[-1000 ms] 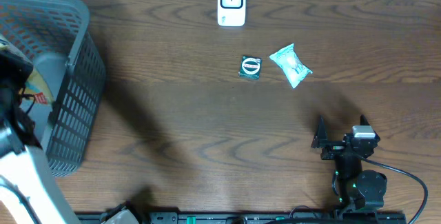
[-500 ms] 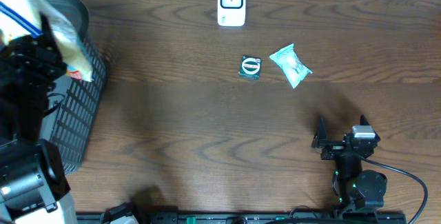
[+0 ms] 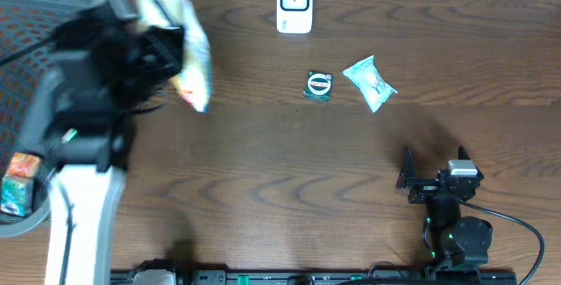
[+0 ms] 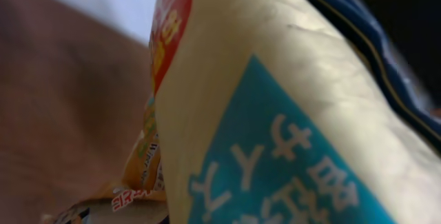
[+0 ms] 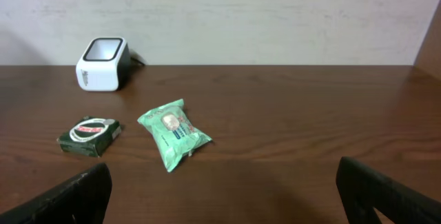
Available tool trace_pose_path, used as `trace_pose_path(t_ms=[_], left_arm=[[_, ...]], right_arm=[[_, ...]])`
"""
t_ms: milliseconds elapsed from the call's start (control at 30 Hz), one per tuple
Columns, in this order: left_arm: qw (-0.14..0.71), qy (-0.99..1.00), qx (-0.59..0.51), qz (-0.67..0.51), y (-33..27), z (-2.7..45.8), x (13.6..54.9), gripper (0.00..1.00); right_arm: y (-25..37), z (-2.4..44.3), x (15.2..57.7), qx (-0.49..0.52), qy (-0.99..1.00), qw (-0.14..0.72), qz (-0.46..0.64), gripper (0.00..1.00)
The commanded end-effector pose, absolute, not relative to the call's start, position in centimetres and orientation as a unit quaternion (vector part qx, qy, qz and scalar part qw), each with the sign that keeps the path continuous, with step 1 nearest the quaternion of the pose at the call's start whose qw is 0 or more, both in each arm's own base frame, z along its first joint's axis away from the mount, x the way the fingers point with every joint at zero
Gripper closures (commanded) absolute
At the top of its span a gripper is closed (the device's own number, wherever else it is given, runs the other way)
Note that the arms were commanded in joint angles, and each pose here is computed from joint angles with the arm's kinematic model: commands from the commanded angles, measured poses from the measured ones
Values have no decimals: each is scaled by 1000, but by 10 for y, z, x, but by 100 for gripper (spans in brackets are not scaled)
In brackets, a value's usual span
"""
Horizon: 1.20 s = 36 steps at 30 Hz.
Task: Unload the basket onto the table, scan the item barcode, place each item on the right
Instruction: 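Lift the yellow wipes bag out and carry it toward the scanner, then hold the yellow wipes bag under the scanner with the left gripper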
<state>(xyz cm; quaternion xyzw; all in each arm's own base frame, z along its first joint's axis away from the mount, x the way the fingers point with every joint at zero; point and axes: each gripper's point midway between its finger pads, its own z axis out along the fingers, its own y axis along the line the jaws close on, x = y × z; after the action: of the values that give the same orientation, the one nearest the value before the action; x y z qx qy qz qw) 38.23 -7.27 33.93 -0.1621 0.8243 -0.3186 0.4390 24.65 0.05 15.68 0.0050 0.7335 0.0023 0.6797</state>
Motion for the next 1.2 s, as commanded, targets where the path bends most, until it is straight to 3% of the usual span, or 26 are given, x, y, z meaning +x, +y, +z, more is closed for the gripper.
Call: trace_pose_path(t_ms=[0,267,567,767,833,1100,1167], left_arm=[[404,855,-170,-276,-93,299,402,93],[367,903,-213,-76,-110,189,432,93],[340,918,-191,-68,-166,104,457,92],[319,914,-236,-82,-174,75,460,92],[313,916,-235,-89,-177,72,459,83],[306,916,-213,-148,-207,78,461,83],[310,914,-207,-160,-215,82,461,68]], right_arm=[[-1,156,246,11,734,679,4,1],[-1,156,246,11,734,679,4,1],[-1,156,246,11,734,679,4,1],[-1,156,246,11,734,679,4,1],[-1,156,246,11,734,679,4,1],[-1,156,246,11,734,679,4,1],[-1,156,246,11,734,679,4,1]])
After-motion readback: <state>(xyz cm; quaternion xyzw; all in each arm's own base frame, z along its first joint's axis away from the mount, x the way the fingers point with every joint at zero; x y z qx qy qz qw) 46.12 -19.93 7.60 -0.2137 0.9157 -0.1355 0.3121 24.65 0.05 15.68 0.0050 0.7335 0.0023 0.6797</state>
